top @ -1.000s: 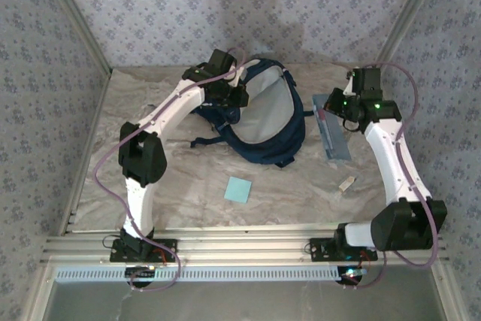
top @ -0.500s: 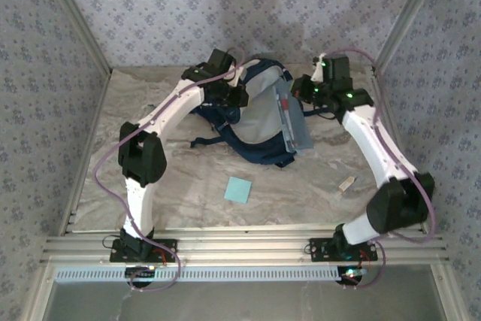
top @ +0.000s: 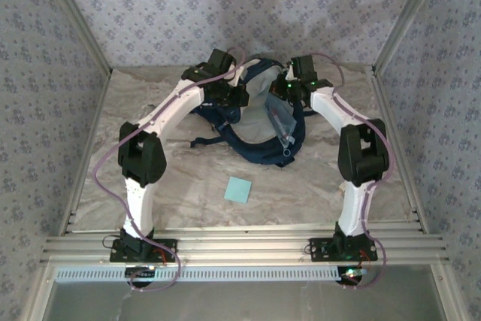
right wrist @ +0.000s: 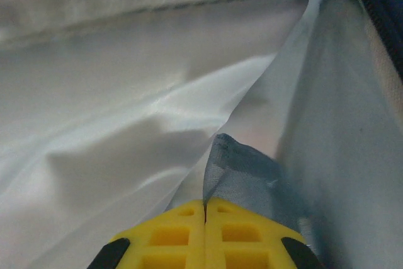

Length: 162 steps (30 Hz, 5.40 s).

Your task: Pack books, pencil case, and school supplies into a backpack

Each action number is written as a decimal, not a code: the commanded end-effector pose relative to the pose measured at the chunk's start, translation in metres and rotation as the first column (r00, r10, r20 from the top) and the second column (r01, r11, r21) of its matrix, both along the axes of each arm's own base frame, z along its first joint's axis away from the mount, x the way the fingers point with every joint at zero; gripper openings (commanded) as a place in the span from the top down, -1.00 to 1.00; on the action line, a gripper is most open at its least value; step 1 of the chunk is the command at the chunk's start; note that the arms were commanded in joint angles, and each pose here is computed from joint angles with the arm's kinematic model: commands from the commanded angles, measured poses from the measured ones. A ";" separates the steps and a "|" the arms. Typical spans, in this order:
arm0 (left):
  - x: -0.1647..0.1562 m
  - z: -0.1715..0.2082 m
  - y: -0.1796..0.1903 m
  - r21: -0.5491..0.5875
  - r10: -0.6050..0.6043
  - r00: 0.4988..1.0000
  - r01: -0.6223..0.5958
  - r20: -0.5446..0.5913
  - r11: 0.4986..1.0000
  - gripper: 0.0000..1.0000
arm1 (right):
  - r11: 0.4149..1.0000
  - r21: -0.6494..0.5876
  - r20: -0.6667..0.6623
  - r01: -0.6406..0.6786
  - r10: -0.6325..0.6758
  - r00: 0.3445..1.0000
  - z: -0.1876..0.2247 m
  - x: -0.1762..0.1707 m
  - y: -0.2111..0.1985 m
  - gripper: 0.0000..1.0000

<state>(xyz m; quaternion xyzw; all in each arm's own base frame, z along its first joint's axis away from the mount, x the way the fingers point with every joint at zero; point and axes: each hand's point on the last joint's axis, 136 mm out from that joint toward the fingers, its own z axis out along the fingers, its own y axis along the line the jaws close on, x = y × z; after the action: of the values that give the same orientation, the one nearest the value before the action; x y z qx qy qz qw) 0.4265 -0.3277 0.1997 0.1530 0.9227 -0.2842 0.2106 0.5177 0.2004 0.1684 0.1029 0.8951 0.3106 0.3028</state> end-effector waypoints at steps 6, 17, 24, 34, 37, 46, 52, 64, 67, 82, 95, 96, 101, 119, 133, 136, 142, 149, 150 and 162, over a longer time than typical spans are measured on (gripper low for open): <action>-0.005 0.107 -0.020 -0.189 -0.038 0.976 0.080 0.215 0.979 1.00 | 0.999 -0.032 0.072 -0.008 0.011 0.997 0.008 0.029 0.035 0.93; -0.003 0.107 -0.020 -0.189 -0.029 0.977 0.070 0.211 0.980 1.00 | 0.969 -0.163 0.171 0.185 -0.156 0.973 0.028 0.030 -0.025 0.01; -0.005 0.103 -0.028 -0.179 -0.053 0.979 0.089 0.197 0.980 1.00 | 0.950 -0.263 0.207 0.169 -0.115 0.971 0.061 -0.019 -0.054 -0.15; -0.006 0.092 -0.040 -0.155 -0.080 0.980 0.109 0.182 0.982 1.00 | 0.966 -0.229 0.046 0.120 -0.113 0.993 0.025 -0.111 -0.065 -0.13; -0.007 0.086 -0.043 -0.141 -0.086 0.981 0.112 0.175 0.984 1.00 | 0.961 -0.259 -0.041 0.102 -0.116 0.992 -0.006 -0.130 -0.066 -0.14; -0.010 0.064 -0.058 -0.127 -0.109 0.985 0.126 0.136 0.984 1.00 | 0.956 -0.277 -0.109 0.101 -0.136 0.985 -0.052 -0.131 -0.063 -0.11; -0.025 0.066 -0.072 -0.148 -0.148 0.981 0.165 0.125 0.975 1.00 | 0.974 -0.217 -0.048 0.065 -0.077 0.996 -0.061 -0.077 -0.015 0.02; -0.029 0.074 -0.076 -0.162 -0.158 0.979 0.179 0.132 0.970 1.00 | 0.988 -0.147 0.008 -0.053 0.054 0.998 -0.074 -0.017 0.055 0.19; -0.026 0.068 -0.076 -0.144 -0.152 0.980 0.170 0.128 0.975 1.00 | 0.987 -0.152 0.025 -0.046 0.051 0.998 -0.063 -0.018 0.049 0.19; -0.008 0.048 -0.079 -0.130 -0.105 0.990 0.117 0.096 0.984 0.95 | 0.979 -0.189 -0.101 0.075 -0.095 0.990 -0.050 -0.123 -0.031 0.16; -0.019 0.052 -0.085 -0.158 -0.134 0.988 0.145 0.075 0.977 0.95 | 0.984 -0.118 -0.116 0.137 -0.150 0.982 -0.098 -0.103 -0.024 0.16; -0.022 0.054 -0.087 -0.167 -0.141 0.987 0.151 0.072 0.974 0.95 | 0.982 -0.117 -0.120 0.146 -0.160 0.980 -0.102 -0.097 -0.025 0.16; -0.037 0.063 -0.095 -0.207 -0.174 0.983 0.181 0.054 0.961 0.94 | 0.985 -0.065 -0.038 0.162 -0.164 0.986 -0.094 -0.057 -0.021 0.23; -0.006 0.025 -0.105 -0.112 -0.101 0.994 0.106 0.053 0.988 0.71 | 0.983 -0.163 -0.114 0.085 -0.104 0.988 -0.072 -0.113 -0.055 -0.09; -0.005 0.069 -0.084 -0.145 -0.044 0.994 0.058 0.099 0.988 -0.46 | 0.970 -0.135 -0.052 0.200 -0.208 0.977 -0.027 -0.198 -0.042 -0.08; 0.004 0.070 -0.061 -0.124 0.012 0.993 0.003 0.118 0.992 -0.47 | 0.976 -0.113 -0.047 0.189 -0.195 0.980 -0.022 -0.200 -0.018 -0.08; 0.038 0.049 0.002 -0.132 0.166 0.979 -0.150 0.116 0.980 -0.47 | 0.983 -0.073 -0.051 0.170 -0.174 0.983 -0.030 -0.189 0.043 -0.08; 0.072 0.001 0.054 -0.173 0.287 0.956 -0.275 0.052 0.946 -0.47 | 0.962 -0.056 -0.054 0.269 -0.272 0.961 -0.045 -0.155 0.085 -0.10; 0.076 -0.005 0.055 -0.176 0.294 0.954 -0.282 0.048 0.943 -0.46 | 0.954 -0.049 -0.055 0.295 -0.297 0.953 -0.047 -0.149 0.087 -0.10; 0.090 -0.082 0.051 -0.157 0.327 0.944 -0.331 -0.054 0.931 -0.41 | 0.914 -0.092 -0.072 0.396 -0.403 0.912 -0.072 -0.115 0.093 0.01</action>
<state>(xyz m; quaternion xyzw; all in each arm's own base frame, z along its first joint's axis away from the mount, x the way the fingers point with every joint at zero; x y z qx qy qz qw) 0.5147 -0.2718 0.1259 -0.0191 0.9162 -0.3054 0.2586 0.3956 0.3013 0.1035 0.2582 0.8835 0.2257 0.3191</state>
